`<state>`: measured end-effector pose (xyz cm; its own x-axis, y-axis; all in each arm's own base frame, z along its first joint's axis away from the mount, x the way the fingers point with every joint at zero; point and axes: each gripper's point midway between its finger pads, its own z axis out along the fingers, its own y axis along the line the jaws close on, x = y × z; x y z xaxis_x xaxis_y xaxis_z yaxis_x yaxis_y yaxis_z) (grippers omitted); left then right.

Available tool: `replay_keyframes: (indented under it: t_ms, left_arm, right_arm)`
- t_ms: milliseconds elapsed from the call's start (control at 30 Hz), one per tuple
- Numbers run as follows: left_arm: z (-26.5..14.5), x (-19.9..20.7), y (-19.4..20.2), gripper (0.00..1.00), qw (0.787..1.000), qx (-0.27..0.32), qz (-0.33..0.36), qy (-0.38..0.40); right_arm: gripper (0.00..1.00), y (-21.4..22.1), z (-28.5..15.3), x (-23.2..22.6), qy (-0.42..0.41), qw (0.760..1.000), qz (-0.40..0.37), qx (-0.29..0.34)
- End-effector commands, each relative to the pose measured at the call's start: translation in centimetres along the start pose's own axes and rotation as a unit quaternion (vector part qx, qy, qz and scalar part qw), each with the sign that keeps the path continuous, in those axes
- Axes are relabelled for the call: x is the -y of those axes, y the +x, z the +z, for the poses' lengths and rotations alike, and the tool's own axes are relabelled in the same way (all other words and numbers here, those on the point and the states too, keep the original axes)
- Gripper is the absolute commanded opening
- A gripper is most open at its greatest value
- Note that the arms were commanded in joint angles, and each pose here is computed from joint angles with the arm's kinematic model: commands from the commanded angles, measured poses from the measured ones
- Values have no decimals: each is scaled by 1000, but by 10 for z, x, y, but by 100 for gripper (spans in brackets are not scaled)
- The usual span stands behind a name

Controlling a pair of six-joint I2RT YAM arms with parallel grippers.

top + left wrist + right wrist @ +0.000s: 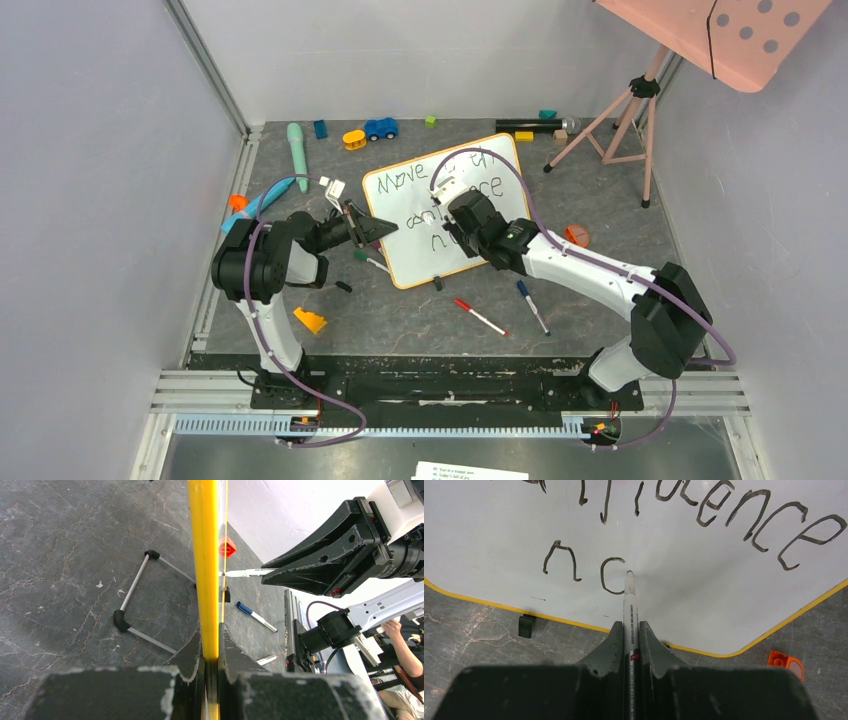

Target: Write a sentence on the whiteboard

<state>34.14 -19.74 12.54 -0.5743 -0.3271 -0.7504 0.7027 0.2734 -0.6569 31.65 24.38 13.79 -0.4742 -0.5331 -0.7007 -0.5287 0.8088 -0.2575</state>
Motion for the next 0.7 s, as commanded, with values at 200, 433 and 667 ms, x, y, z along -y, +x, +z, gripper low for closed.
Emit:
replay_keyframes:
  t_ms: [200, 433, 667]
  left_arm:
    - [1, -10, -3, 2, 994, 14, 108, -7]
    - [0, -10, -3, 2, 994, 13, 107, -7]
    - [0, -10, -3, 2, 994, 14, 108, -7]
  right_arm:
    - [0, -34, 4, 3, -1, 998, 20, 51]
    - [0, -38, 4, -1, -14, 998, 22, 59]
    - [0, -38, -10, 5, -27, 996, 46, 76]
